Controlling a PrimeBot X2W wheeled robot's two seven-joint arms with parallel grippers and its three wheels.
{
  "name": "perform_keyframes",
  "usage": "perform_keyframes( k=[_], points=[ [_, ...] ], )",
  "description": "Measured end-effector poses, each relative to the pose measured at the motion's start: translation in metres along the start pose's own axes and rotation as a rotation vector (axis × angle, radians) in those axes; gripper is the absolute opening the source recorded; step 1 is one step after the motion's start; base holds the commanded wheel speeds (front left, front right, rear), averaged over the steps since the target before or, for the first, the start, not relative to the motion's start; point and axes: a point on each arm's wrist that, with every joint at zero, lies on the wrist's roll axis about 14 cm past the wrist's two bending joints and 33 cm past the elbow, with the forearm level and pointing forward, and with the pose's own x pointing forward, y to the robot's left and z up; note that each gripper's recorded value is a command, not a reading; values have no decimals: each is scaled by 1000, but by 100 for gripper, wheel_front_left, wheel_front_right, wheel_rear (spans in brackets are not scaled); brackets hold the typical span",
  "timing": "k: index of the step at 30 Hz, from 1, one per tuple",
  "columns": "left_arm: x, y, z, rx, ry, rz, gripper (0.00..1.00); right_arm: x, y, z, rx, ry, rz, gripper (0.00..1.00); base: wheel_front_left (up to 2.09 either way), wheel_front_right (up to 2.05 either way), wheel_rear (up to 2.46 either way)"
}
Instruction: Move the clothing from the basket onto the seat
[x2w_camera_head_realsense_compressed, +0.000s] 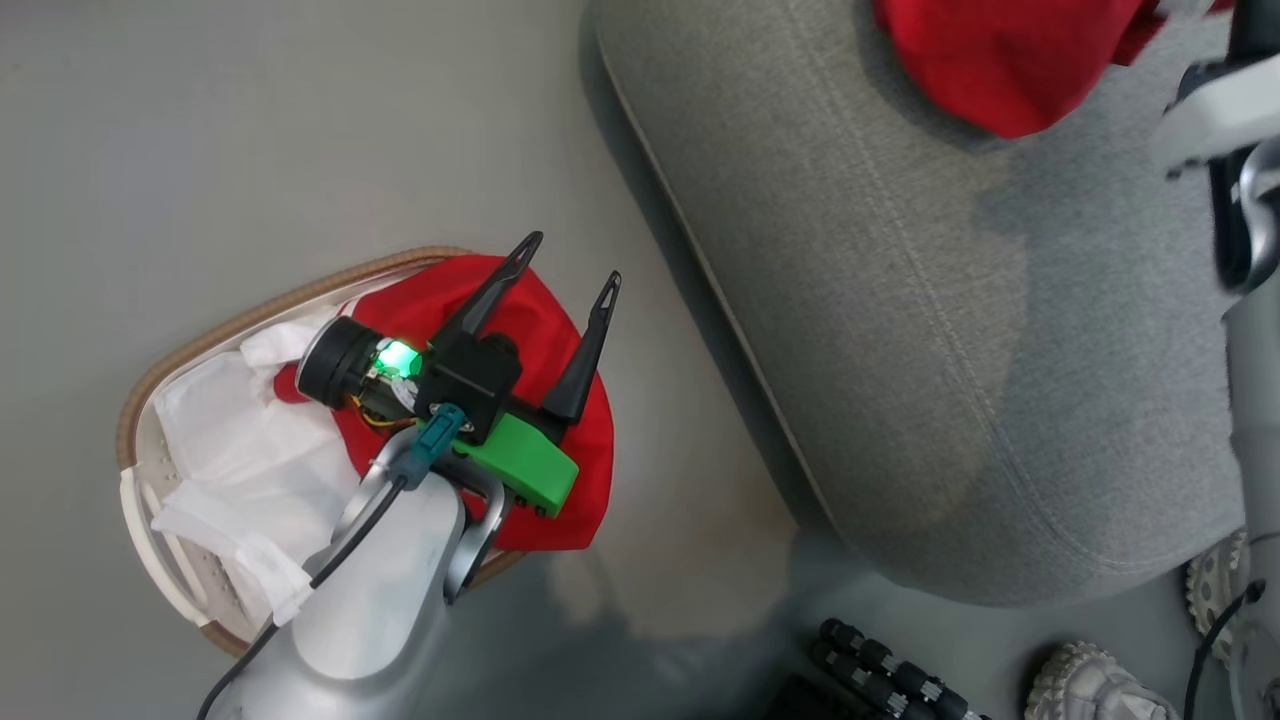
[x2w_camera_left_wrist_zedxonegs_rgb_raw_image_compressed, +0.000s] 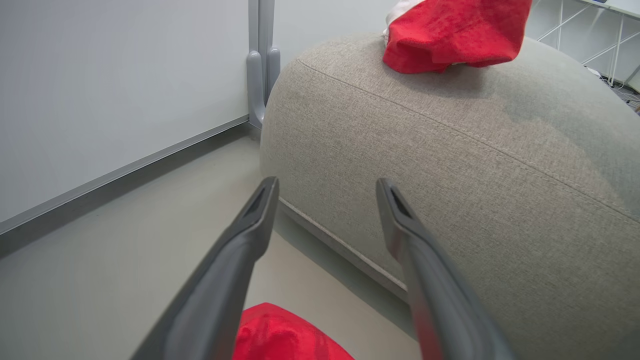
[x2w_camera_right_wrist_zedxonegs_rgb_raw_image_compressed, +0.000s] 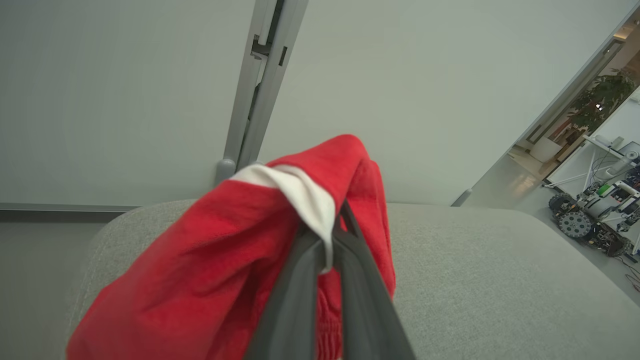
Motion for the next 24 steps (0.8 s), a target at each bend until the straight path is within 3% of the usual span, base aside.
perform_keyframes(
  k=[4,11,12,13,19,24],
  points=[
    [-6,9,-10,-11,26,28,100,-19,13,-58,26,159,2,0,0,0,0],
    [-7,4,-2,-7,28,42,100,-71,-1,-99,78,290,-66,0,0,0,0],
    [-7,3,-1,-5,27,40,100,-75,-3,-97,82,285,-73,60,0,0,0],
    [-8,1,1,-1,27,39,100,-80,-6,-95,92,280,-84,100,0,0,0],
    [-9,-14,21,9,0,38,100,-114,-32,-84,172,243,-178,100,0,0,0],
    [-18,-24,36,8,-20,58,100,-136,-34,-71,208,205,-184,100,0,0,0]
  ],
)
